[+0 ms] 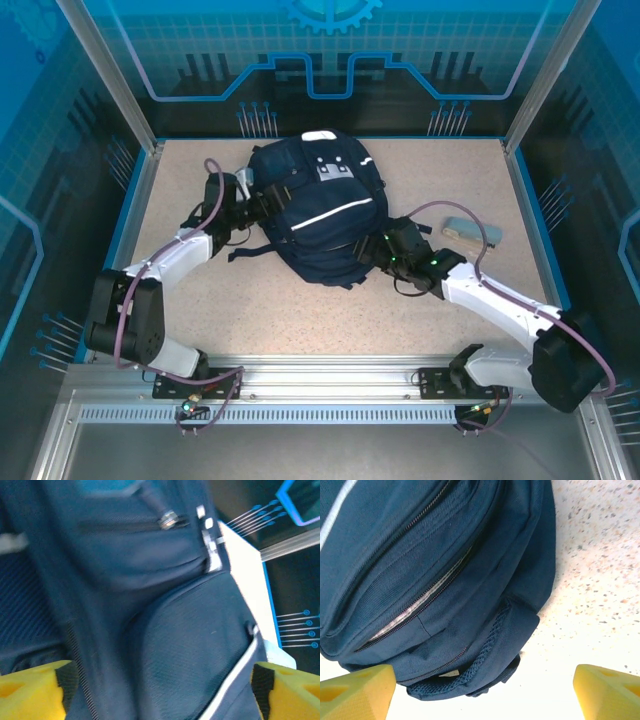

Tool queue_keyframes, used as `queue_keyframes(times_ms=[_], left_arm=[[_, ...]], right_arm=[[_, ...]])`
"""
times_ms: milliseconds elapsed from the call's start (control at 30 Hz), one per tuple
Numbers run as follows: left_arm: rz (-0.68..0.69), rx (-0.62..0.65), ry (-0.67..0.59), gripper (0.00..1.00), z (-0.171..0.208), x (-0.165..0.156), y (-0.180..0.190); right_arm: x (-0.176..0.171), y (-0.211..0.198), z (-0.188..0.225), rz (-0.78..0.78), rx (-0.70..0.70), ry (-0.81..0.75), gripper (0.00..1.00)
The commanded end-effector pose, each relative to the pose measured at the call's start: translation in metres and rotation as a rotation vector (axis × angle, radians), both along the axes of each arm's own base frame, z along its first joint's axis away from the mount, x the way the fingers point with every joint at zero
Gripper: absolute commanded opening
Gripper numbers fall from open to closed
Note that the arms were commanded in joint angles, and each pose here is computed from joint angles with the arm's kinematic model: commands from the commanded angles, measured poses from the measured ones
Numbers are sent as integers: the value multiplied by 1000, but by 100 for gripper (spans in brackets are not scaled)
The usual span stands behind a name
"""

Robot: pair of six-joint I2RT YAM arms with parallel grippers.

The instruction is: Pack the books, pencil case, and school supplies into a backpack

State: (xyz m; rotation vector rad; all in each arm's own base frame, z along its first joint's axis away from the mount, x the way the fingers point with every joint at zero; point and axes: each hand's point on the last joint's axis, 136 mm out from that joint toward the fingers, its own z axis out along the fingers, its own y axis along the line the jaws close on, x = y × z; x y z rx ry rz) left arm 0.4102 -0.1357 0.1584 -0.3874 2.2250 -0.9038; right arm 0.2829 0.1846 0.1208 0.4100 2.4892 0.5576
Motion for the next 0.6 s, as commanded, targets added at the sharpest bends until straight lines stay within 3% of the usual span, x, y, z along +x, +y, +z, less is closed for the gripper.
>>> queue_keyframes(times_ms=[0,100,267,567], left_arm=[[53,-81,118,83,-22,-17,10],[137,-110,131,73,-33,-19,22],[129,-158,147,54,-42,-15,16],[53,-287,158,48,-48,-3,-5]], right_arm=[[6,18,12,53,12,-25,94],[7,26,10,68,18,-20,94],[10,38,6,100,30,-3,93],[13,55,11,145,31,-14,93]])
